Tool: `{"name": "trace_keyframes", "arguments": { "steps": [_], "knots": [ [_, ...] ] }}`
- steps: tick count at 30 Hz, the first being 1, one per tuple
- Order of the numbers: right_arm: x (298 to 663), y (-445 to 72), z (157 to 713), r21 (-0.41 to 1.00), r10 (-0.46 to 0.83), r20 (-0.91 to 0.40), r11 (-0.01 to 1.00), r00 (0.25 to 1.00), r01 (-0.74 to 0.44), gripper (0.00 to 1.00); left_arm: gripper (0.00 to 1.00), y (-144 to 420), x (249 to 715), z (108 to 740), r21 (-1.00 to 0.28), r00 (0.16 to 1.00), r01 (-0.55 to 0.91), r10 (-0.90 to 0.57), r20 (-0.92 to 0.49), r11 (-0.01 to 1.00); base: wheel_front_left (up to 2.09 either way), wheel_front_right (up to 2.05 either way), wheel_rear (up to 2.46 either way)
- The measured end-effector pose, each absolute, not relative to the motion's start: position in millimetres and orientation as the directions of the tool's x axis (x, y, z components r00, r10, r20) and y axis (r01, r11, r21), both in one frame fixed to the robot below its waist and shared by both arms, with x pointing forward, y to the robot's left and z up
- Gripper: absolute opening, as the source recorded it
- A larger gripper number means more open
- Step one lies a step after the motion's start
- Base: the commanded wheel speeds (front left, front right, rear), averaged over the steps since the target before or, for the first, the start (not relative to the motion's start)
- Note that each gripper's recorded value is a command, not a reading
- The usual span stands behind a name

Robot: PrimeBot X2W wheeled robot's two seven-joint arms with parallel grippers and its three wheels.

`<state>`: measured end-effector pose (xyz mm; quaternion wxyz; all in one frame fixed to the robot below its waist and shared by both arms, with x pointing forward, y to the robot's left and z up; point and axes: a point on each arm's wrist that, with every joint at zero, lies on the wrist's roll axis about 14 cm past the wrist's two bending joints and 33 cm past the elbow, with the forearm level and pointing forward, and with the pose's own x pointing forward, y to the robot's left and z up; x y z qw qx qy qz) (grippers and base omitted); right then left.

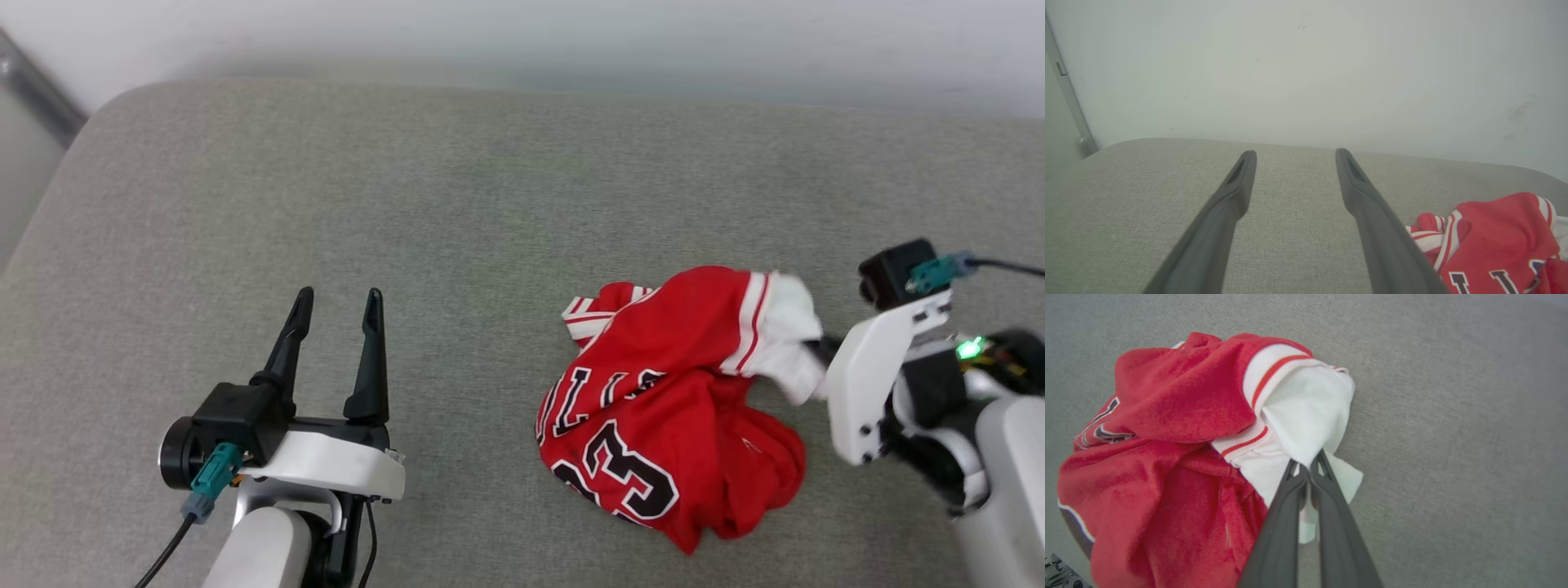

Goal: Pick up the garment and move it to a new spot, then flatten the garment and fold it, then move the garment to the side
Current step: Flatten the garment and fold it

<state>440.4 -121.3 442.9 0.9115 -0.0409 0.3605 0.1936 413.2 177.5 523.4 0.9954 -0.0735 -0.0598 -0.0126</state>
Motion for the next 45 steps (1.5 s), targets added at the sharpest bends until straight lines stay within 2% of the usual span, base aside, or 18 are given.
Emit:
{"name": "trace_keyframes", "arguments": {
  "steps": [4,6,9,14,20,21,22,30,37,45],
  "knots": [
    [459.6,-155.4,481.4,-0.055,0.231,-0.587,0.945,0.776,-0.323,0.0,1.0,169.2,416.6,525.9,-0.15,0.991,0.059,-0.04,0.132,0.987,0.0,0.0,0.0],
    [466.9,-180.2,500.6,-0.098,0.165,-0.532,0.962,0.83,-0.254,0.0,1.0,162.9,418.5,526.5,-0.151,0.989,0.078,-0.058,0.136,0.985,0.0,0.0,0.0],
    [466.7,-222.2,514.0,-0.149,0.045,-0.485,0.98,0.873,-0.133,0.0,1.0,157.2,421.4,527.1,-0.153,0.987,0.095,-0.073,0.14,0.984,0.0,0.0,0.0],
    [428.4,-264.0,472.6,-0.115,-0.079,-0.551,0.993,0.831,0.019,0.0,1.0,152.8,422.4,523.4,-0.156,0.988,0.105,-0.085,0.132,0.982,0.0,0.0,0.0],
    [356.7,-272.8,384.6,-0.005,-0.111,-0.72,0.988,0.686,0.155,0.0,1.0,150.6,421.3,521.4,-0.156,0.988,0.112,-0.093,0.126,0.981,0.0,0.0,0.0],
    [349.7,-271.8,377.2,0.006,-0.111,-0.726,0.986,0.678,0.168,0.46,1.0,150.2,420.7,521.3,-0.156,0.988,0.114,-0.094,0.126,0.981,0.0,0.0,0.0],
    [347.4,-272.1,375.0,0.018,-0.115,-0.721,0.983,0.683,0.184,1.0,1.0,149.7,420.1,520.4,-0.153,0.988,0.115,-0.097,0.123,0.981,0.0,0.0,0.0],
    [361.3,-270.4,402.5,0.061,-0.141,-0.545,0.976,0.827,0.207,1.0,1.0,148.5,416.5,521.2,-0.141,0.987,0.123,-0.106,0.122,0.982,0.0,0.0,0.0],
    [369.4,-249.6,450.9,0.082,-0.105,-0.335,0.987,0.937,0.14,1.0,1.0,154.9,404.3,521.7,-0.137,0.989,0.102,-0.086,0.117,0.985,0.0,0.0,0.0],
    [373.6,-212.4,512.2,0.07,-0.015,-0.088,0.997,0.996,0.021,1.0,1.0,162.1,387.3,519.4,-0.127,0.993,0.083,-0.071,0.092,0.988,0.0,0.0,0.0]
  ]
}}
